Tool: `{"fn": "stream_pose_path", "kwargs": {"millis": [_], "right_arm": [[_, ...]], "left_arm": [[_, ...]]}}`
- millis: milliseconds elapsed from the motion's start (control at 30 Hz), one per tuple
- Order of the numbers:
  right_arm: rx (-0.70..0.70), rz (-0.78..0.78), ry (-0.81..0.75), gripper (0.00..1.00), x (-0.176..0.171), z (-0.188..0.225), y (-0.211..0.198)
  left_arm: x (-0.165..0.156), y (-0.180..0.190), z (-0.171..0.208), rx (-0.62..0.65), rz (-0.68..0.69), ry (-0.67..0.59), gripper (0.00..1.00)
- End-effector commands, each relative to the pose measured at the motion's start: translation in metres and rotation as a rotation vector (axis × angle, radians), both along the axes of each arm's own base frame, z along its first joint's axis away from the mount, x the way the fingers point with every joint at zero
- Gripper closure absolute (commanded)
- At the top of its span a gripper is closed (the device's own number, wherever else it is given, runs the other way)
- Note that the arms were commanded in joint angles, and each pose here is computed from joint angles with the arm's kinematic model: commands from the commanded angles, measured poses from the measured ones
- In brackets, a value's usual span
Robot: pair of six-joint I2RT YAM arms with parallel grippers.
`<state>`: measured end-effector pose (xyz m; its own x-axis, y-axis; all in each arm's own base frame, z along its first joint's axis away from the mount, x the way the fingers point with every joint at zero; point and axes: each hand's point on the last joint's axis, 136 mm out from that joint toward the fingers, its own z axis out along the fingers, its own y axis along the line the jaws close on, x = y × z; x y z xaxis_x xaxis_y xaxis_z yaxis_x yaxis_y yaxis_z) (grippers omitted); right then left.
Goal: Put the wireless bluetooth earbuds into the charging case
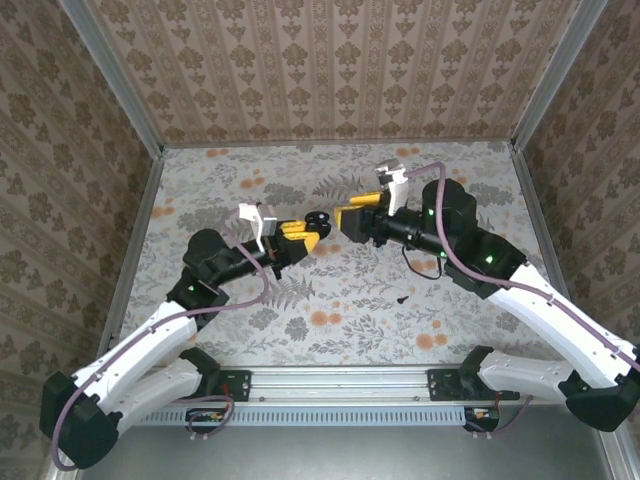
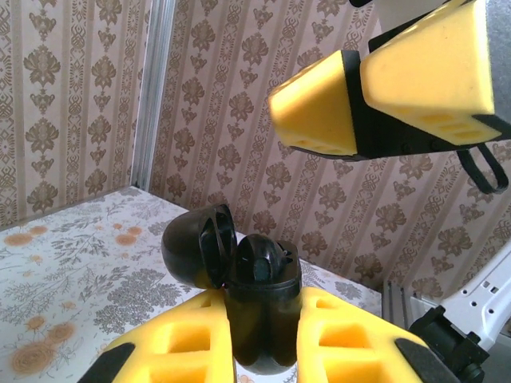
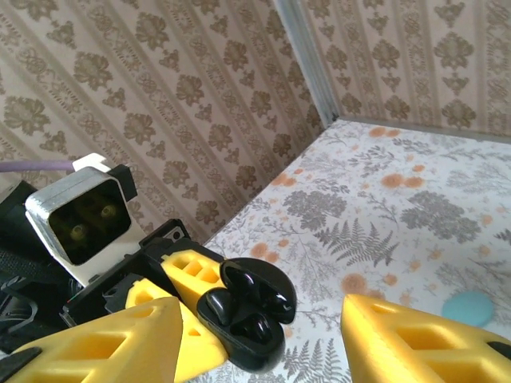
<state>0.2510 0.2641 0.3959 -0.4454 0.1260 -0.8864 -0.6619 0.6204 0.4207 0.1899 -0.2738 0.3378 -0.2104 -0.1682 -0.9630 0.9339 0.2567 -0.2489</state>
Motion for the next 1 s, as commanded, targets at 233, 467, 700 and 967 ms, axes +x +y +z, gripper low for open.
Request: {"fn": "stream_pose_path", "kwargs": {"millis": [233, 467, 700, 967], "right_arm": [[-0.138, -0.395, 0.547, 0.48, 0.024, -0.129, -0.087], [-0.121, -0.462, 0.867, 0.48, 0.006, -0.244, -0.103], [-0.255, -0.567, 1.073, 0.48, -0.022, -0.323, -0.128], [-0.314, -0.582, 1.15, 0.49, -0.03, -0.356, -0.132]], "left_arm": [[0.015, -0.014, -0.013, 0.025, 0.026, -0.01, 1.0], [0.009, -0.024, -0.05, 0.118, 0.037, 0.0, 1.0], [-0.004, -0.037, -0.074, 0.178, 0.008, 0.009, 1.0], [-0.013, -0.056, -0.091, 0.246, -0.045, 0.006, 1.0]]}}
